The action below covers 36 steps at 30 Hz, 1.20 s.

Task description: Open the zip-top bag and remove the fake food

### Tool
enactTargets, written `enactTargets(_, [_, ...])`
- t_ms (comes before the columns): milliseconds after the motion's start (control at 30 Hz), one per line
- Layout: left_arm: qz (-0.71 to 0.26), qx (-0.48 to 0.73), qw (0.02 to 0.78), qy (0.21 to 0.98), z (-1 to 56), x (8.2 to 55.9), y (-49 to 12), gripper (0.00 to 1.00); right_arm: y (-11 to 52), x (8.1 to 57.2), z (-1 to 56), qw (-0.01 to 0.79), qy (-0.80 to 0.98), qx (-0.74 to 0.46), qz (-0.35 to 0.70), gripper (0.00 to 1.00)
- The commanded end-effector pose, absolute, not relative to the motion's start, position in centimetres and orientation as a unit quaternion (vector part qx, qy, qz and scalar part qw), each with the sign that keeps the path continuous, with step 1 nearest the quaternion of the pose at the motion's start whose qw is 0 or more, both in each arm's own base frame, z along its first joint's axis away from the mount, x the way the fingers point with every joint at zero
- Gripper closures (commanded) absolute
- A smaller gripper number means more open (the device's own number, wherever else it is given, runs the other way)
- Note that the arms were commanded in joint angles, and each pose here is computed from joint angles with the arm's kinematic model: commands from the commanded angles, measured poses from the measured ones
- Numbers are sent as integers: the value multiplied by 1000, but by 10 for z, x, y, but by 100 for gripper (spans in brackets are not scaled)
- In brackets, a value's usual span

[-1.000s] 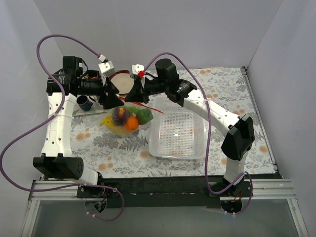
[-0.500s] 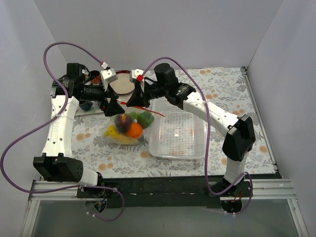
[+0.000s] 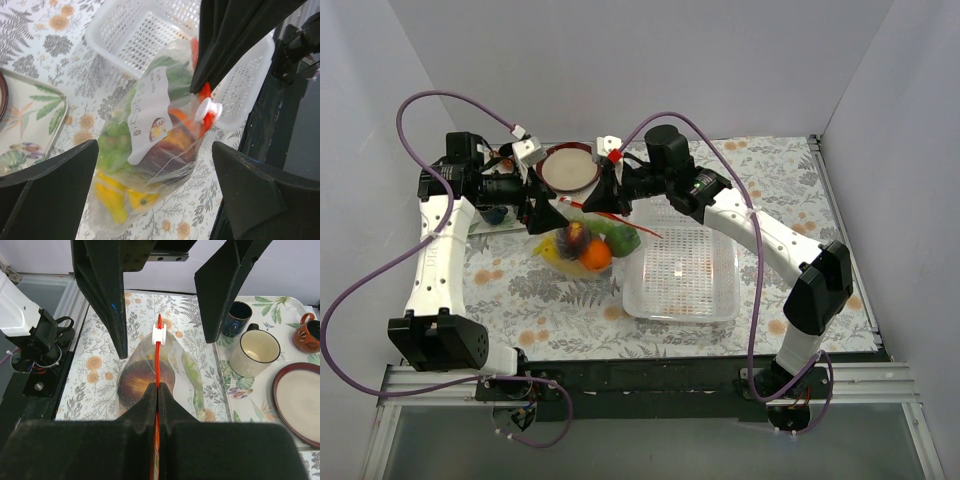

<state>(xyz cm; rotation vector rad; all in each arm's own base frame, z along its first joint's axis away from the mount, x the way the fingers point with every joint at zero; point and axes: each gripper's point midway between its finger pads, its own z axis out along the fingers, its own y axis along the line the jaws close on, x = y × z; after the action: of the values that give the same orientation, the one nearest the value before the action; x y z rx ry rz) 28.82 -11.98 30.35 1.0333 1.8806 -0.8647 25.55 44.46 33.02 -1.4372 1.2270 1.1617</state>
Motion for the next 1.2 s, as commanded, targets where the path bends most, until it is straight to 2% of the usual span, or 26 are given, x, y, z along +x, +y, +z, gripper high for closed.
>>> enactTargets(0, [-397, 418, 425, 698, 324, 272, -136, 3, 437, 249, 372, 494, 450, -579, 467, 99])
enactTargets(133, [-439, 414, 424, 676, 334, 264, -145, 10, 438, 249, 370, 491, 450, -578, 472, 99])
enactTargets(667, [-446, 423, 407, 676, 307, 264, -144, 36, 438, 249, 377, 494, 450, -570, 478, 99])
enactTargets(767, [-449, 423, 415, 668, 312, 268, -146, 58, 439, 247, 376, 489, 450, -569, 484, 99])
enactTargets(800, [-452, 424, 417, 665, 314, 270, -146, 77, 439, 247, 376, 489, 450, -569, 485, 99])
enactTargets(867, [-451, 428, 418, 662, 316, 271, -146, 100, 439, 246, 375, 487, 450, -570, 485, 99])
enactTargets(1067, [-448, 435, 414, 663, 316, 269, -145, 100, 438, 249, 378, 494, 454, -565, 480, 99])
enactTargets(1167, [-447, 435, 414, 663, 316, 269, -145, 100, 438, 248, 382, 497, 452, -564, 481, 79])
